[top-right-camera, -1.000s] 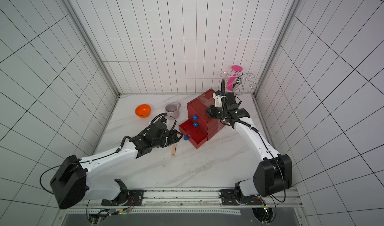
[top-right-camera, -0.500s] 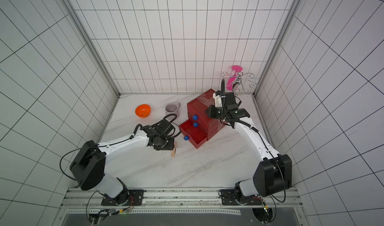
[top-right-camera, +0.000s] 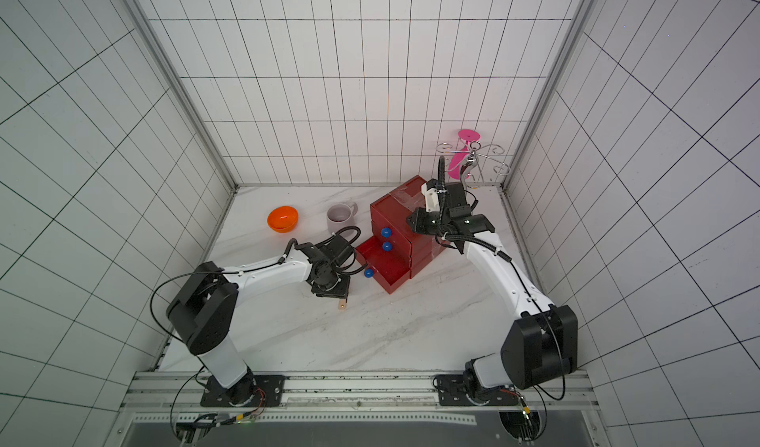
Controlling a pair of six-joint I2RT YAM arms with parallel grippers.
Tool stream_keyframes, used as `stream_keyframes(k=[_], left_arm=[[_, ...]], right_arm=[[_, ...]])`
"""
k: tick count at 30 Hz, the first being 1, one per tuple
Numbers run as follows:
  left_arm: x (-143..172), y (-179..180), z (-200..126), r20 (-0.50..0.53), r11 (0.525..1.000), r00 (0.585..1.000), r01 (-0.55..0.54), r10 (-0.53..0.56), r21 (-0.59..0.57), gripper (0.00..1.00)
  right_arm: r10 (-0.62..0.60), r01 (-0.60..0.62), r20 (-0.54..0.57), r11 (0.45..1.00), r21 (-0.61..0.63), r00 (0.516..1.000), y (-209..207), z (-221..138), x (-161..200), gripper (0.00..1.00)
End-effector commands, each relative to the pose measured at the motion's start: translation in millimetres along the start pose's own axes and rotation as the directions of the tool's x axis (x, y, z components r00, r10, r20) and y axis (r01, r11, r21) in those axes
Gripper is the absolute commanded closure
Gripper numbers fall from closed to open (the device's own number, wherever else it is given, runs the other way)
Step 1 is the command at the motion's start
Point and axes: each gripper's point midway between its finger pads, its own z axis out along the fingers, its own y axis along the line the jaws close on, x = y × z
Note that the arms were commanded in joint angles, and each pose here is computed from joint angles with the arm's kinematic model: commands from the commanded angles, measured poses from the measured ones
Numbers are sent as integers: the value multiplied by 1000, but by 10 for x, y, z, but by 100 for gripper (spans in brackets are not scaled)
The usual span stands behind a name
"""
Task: Place the fruit knives into the drawer by color
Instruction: Pick up the fruit knife from the center of the board.
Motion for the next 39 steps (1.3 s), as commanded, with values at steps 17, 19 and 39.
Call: stream_keyframes(k=[17, 19, 39], left_arm=[[-31, -58, 294, -47, 1000, 999, 7, -9, -30, 57], [-18, -41, 333, -53, 999, 998, 13, -15, -40, 59], [108, 271, 413, -69, 978, 997, 20, -36, -210, 71]], right_arm=[[259, -126, -487, 949, 289, 834, -675, 137, 1507, 81], [259, -126, -486, 949, 289, 835, -676, 137, 1509, 81], [262, -131, -484, 949, 288, 835, -667, 148, 1501, 81]])
